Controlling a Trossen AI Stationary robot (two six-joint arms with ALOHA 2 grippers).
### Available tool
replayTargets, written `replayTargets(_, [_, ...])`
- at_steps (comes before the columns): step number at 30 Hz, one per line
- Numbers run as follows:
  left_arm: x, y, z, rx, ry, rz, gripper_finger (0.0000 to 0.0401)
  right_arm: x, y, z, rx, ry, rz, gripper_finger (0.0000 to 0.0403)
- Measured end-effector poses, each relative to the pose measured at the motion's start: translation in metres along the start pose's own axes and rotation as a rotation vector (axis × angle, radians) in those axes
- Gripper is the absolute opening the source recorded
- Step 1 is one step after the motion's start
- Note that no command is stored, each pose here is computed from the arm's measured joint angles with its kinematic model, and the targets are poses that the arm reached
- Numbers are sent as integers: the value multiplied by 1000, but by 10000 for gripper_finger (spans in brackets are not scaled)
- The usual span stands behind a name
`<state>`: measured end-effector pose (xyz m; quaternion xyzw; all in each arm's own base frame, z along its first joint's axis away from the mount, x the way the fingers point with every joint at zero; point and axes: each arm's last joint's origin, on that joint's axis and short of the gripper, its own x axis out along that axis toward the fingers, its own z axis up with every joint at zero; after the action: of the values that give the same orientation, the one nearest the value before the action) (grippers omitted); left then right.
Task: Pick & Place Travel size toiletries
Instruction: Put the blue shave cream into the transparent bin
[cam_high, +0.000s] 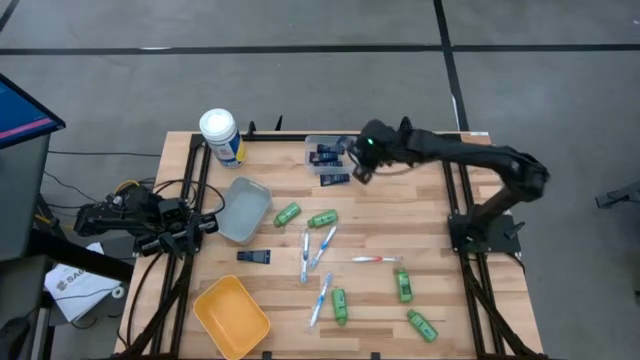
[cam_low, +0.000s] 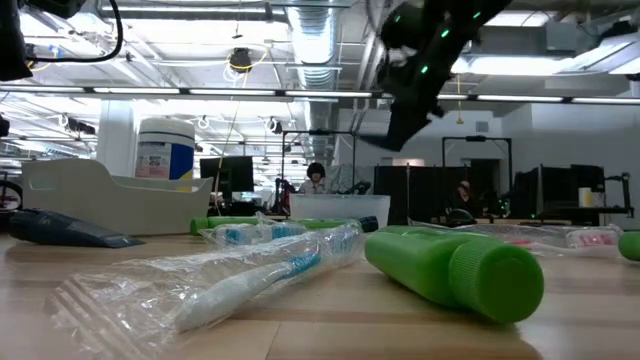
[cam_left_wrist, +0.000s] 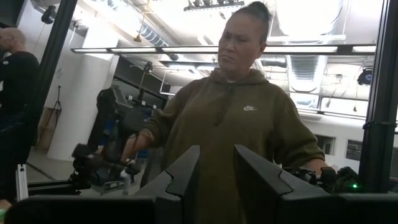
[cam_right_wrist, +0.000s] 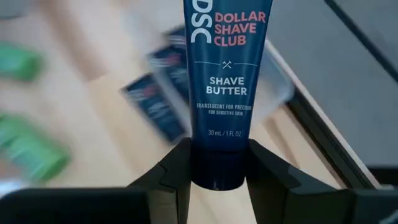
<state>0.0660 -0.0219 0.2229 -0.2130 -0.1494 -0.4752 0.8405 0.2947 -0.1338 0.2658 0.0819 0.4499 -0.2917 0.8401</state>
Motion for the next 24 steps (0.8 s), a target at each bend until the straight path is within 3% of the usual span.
replayTargets(8, [0, 0, 0, 0, 0, 0, 92, 52, -2, 25, 184, 131, -41, 116])
replayTargets(18, [0, 0, 0, 0, 0, 0, 92, 80, 3, 34, 145, 291, -78, 121])
replayTargets(24, [0, 0, 0, 0, 0, 0, 92, 81, 3, 35, 135, 270, -104, 139])
